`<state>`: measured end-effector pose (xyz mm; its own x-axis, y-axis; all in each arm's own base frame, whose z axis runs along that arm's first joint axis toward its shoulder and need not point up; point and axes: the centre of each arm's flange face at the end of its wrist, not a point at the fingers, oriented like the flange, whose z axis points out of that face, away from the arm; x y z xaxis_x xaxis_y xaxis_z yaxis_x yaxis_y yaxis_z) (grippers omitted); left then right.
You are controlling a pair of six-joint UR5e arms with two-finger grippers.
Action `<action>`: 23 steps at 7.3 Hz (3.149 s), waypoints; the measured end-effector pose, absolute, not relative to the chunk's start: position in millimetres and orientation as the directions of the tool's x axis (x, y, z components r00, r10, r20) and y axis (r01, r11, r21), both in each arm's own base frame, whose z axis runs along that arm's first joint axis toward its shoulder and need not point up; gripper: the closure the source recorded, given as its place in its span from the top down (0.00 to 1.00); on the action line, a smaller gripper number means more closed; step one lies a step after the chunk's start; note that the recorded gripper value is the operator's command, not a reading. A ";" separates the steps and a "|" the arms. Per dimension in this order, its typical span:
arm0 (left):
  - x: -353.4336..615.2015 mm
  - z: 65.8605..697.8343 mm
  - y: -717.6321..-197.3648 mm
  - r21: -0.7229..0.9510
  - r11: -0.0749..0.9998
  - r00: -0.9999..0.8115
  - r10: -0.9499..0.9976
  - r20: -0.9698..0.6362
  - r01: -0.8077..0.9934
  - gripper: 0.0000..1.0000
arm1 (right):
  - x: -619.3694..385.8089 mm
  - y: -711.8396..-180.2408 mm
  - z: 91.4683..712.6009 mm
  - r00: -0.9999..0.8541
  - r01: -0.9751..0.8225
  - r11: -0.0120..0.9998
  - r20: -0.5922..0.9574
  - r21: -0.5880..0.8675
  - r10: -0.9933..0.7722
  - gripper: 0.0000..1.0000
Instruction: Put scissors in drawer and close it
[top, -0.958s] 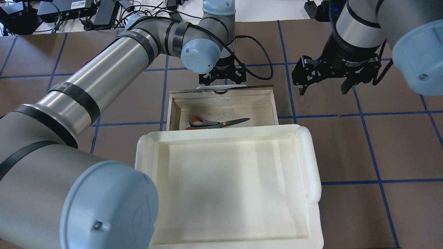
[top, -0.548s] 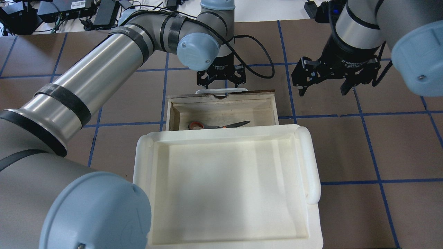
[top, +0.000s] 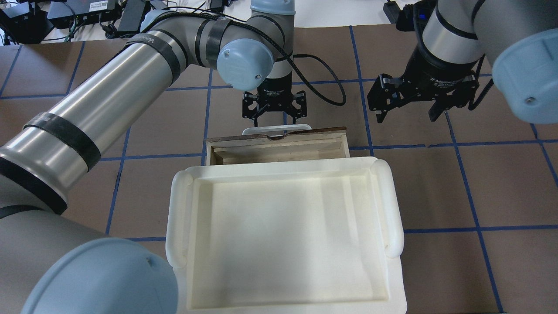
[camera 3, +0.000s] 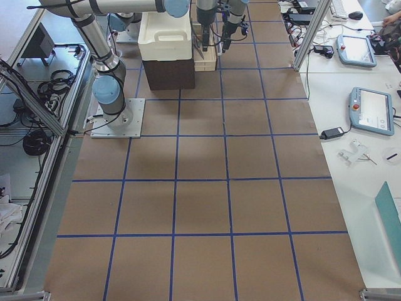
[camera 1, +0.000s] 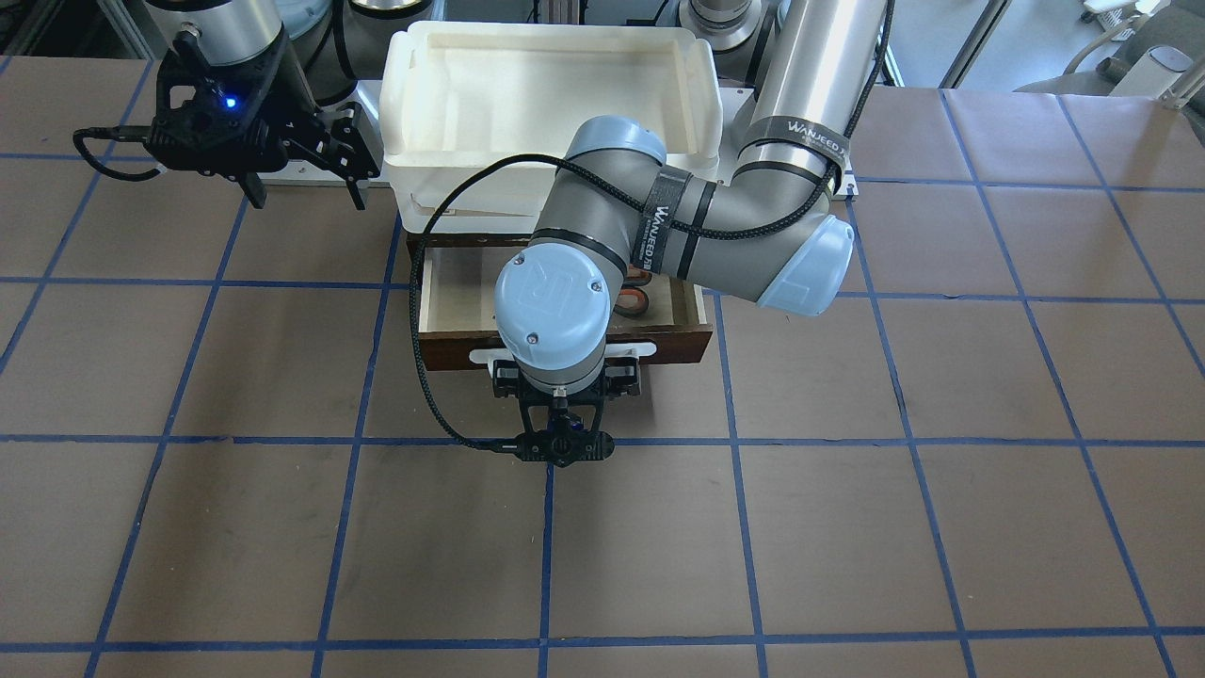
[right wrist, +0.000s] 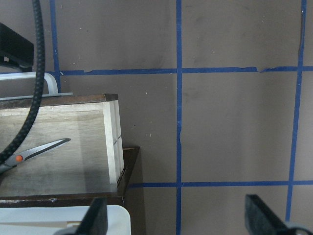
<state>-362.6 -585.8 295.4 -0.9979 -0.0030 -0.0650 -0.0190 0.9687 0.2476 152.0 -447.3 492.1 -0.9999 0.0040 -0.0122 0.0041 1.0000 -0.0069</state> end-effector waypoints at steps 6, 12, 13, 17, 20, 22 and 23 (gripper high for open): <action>-346.9 271.1 -535.8 0.450 0.893 -0.992 0.058 -0.110 0.003 1.00 | 151.8 -447.0 490.7 -1.000 0.000 1.000 -0.011 -0.004 -0.001 1.00; -356.0 294.0 -522.5 0.386 0.922 -0.994 0.066 -0.091 0.026 1.00 | 151.0 -447.3 490.6 -1.000 -0.002 1.000 -0.009 -0.004 -0.002 1.00; -357.4 303.6 -534.2 0.300 0.954 -0.996 0.055 -0.074 0.030 1.00 | 151.1 -447.0 490.9 -1.000 -0.003 1.000 -0.008 -0.004 -0.003 1.00; -348.5 397.0 -547.6 -0.046 0.998 -0.995 0.044 -0.084 0.048 1.00 | 150.6 -447.1 490.7 -1.000 -0.005 1.000 0.001 -0.004 -0.005 1.00; -338.9 457.4 -521.1 -0.137 0.989 -0.998 0.041 -0.039 0.046 1.00 | 151.4 -448.4 495.0 -1.000 -0.004 1.000 -0.003 -0.030 -0.004 1.00; -311.4 488.2 -512.8 -0.107 0.994 -1.000 0.006 -0.018 0.007 1.00 | 152.2 -451.0 501.1 -1.000 0.001 0.998 -0.012 -0.068 0.000 1.00; -287.9 503.9 -513.5 -0.087 0.996 -1.000 -0.020 -0.017 -0.018 1.00 | 152.2 -451.7 499.5 -1.000 0.005 0.998 -0.012 -0.067 0.004 1.00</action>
